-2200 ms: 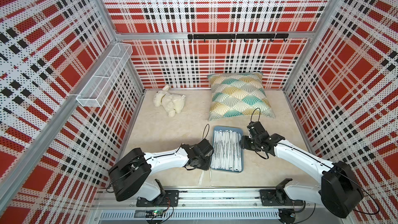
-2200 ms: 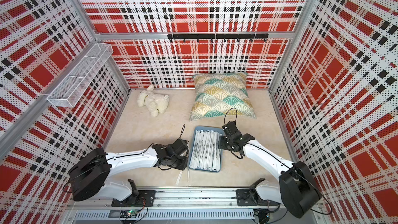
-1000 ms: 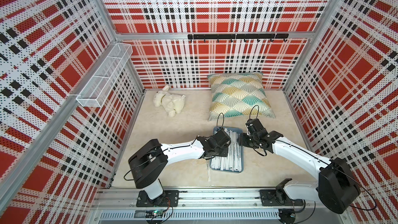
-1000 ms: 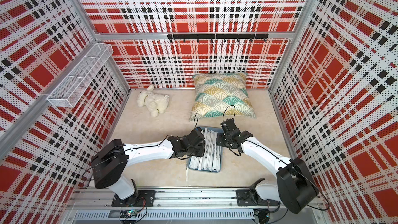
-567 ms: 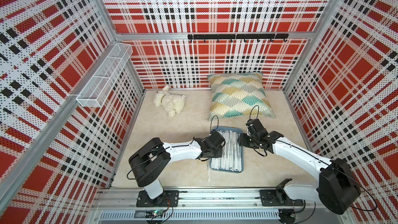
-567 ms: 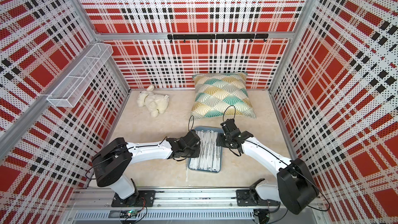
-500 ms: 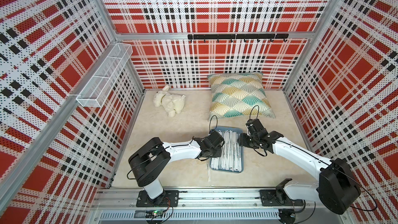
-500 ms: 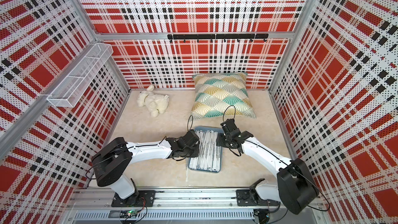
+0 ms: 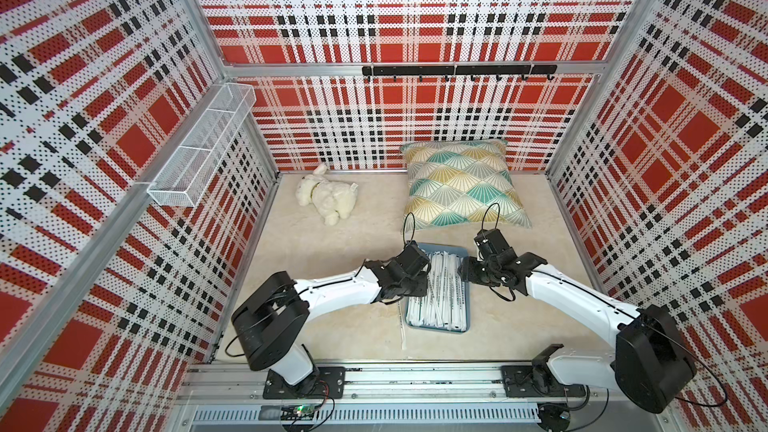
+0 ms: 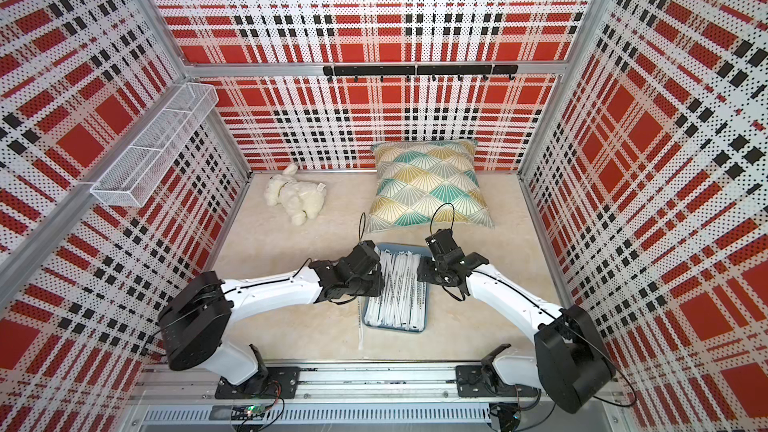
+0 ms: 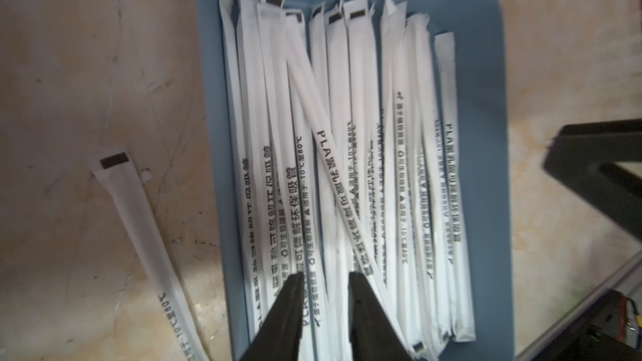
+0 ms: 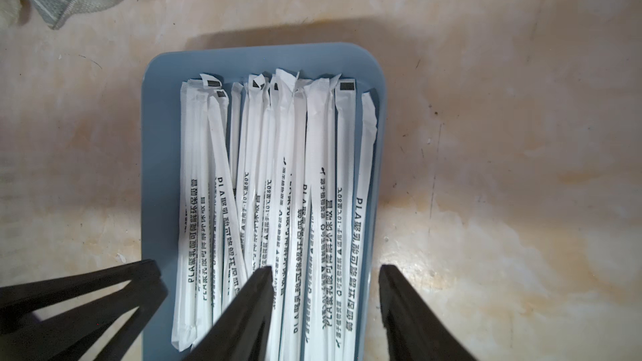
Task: Put the straws into the storage box
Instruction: Pick up the straw from the center of the board.
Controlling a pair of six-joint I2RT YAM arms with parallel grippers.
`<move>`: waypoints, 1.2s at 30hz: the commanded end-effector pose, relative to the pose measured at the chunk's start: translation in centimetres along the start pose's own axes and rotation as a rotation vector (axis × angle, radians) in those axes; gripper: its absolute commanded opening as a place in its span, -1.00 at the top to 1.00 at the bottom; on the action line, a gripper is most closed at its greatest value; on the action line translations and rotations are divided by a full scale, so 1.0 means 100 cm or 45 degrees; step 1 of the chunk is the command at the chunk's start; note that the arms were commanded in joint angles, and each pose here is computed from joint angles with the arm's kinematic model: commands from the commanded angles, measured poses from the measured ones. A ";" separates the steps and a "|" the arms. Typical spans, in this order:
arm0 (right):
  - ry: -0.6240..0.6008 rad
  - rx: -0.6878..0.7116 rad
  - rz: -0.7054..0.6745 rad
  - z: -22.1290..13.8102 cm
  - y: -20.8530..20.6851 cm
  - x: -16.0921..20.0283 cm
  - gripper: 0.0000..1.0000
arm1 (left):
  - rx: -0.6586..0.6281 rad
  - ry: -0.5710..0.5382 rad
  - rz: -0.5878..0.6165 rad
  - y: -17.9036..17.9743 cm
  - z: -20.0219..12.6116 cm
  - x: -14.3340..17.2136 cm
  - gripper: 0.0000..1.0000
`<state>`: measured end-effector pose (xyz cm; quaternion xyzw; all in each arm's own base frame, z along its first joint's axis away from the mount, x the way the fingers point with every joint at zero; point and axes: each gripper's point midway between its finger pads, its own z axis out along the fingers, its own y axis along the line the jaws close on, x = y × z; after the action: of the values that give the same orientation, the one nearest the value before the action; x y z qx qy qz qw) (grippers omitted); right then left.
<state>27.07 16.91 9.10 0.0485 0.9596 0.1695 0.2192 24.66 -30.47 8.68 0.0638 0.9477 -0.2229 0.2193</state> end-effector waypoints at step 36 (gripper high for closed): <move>-0.025 0.002 -0.026 0.000 0.000 0.000 -0.13 | -0.453 0.128 0.060 0.111 0.004 0.041 0.82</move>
<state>27.17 16.88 9.12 0.0481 0.9585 0.1682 0.2252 23.29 -22.05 1.68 0.0510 0.9789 -0.0800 0.1809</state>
